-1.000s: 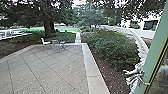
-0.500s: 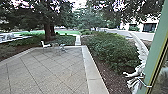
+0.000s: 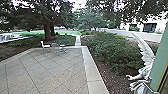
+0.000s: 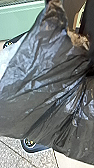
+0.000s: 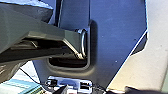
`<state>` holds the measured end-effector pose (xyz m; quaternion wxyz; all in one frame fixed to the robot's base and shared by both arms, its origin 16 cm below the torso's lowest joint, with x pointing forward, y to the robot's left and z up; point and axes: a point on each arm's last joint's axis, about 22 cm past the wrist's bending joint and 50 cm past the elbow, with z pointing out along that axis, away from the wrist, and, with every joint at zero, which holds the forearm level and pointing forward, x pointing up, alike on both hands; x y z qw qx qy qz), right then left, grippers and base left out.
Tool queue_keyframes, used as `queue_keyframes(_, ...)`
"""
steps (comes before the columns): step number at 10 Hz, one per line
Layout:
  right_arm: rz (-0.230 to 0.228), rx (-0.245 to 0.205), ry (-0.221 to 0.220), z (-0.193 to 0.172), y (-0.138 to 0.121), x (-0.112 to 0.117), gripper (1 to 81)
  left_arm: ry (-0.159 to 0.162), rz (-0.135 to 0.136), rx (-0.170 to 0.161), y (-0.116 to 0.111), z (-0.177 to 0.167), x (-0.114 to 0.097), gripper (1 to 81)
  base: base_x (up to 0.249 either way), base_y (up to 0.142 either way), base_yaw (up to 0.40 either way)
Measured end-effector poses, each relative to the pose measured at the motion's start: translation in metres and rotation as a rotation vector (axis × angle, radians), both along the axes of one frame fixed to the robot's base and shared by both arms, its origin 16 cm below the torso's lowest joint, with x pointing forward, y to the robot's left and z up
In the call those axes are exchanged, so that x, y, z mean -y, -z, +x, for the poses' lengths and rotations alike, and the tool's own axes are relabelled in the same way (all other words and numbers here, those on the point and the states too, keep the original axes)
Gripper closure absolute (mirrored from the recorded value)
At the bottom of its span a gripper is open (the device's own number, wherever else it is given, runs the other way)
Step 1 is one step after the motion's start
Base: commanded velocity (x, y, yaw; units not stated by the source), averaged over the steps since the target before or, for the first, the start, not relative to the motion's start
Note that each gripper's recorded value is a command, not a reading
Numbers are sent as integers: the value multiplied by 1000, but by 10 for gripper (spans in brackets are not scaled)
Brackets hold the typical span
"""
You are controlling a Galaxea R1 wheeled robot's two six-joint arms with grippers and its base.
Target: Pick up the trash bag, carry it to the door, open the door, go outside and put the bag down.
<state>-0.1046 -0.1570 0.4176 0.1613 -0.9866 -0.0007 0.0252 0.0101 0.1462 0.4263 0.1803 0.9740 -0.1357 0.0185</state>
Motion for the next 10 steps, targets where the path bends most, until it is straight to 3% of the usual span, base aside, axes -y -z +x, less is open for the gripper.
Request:
queue_keyframes(4, 0, 0, 1, 0, 0, 0, 10, 0, 1, -3, 0, -2, -1, 811, 124, 0, 0)
queue_keyframes(8, 1, 0, 0, 2, 0, 0, 10, -1, 3, 0, 0, 3, -2, 811, 0, 0, 0)
queue_keyframes(10, 0, -7, -30, 0, -1, 1, 10, -31, 2, 0, 0, -2, -3, 811, 0, 0, 0)
